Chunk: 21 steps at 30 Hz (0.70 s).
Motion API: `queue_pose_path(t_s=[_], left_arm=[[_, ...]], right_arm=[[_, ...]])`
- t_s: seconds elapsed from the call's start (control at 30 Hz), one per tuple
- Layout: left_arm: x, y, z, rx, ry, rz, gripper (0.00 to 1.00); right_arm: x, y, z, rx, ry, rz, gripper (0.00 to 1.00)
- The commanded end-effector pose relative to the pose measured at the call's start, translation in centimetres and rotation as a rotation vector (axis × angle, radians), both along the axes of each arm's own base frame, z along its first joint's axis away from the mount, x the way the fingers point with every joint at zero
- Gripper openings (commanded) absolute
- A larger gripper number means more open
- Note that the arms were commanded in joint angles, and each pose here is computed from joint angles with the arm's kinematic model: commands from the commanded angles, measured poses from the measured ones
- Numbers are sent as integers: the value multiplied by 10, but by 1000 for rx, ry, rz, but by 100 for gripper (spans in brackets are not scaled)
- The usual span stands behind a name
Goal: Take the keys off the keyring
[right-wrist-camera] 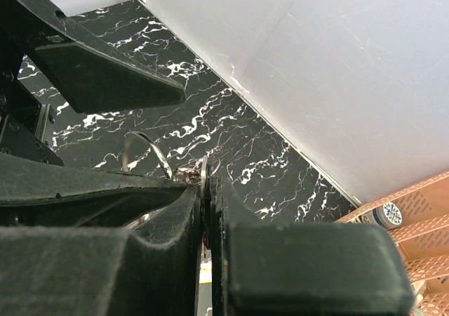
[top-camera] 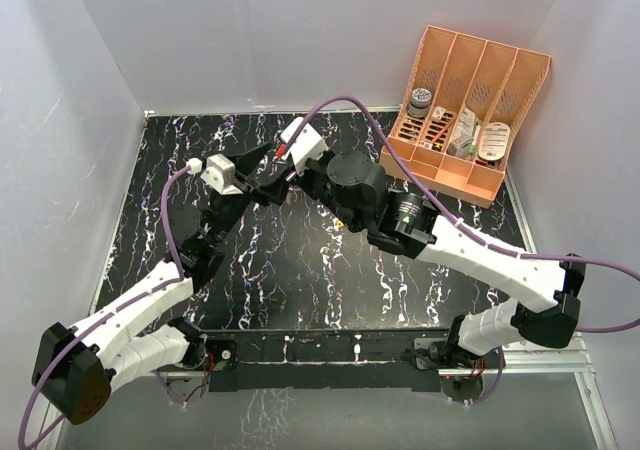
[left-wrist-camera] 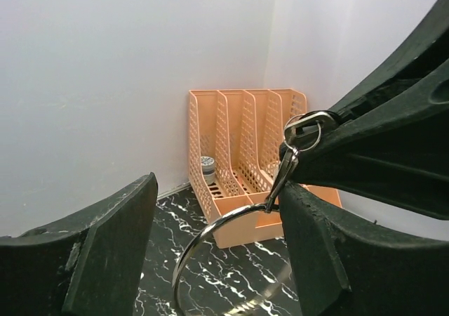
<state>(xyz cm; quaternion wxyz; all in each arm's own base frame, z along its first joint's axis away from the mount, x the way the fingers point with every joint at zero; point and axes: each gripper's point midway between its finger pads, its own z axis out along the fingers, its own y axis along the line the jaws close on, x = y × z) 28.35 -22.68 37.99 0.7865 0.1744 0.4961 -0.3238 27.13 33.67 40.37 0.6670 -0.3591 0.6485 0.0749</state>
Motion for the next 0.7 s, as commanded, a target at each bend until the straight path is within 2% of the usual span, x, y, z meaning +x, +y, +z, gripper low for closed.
queue_pose_path(t_s=[0.0,0.27,0.67], left_arm=[[5,5,5,-26,-6,47,67],[8,5,-1,-14,8,66,67],[-12,12,-2,75,-28,51,67]], right_arm=[[-4,5,51,164,-67,13,0],[-3,5,52,169,-57,-15,0],[-3,1,39,114,25,-79,0]])
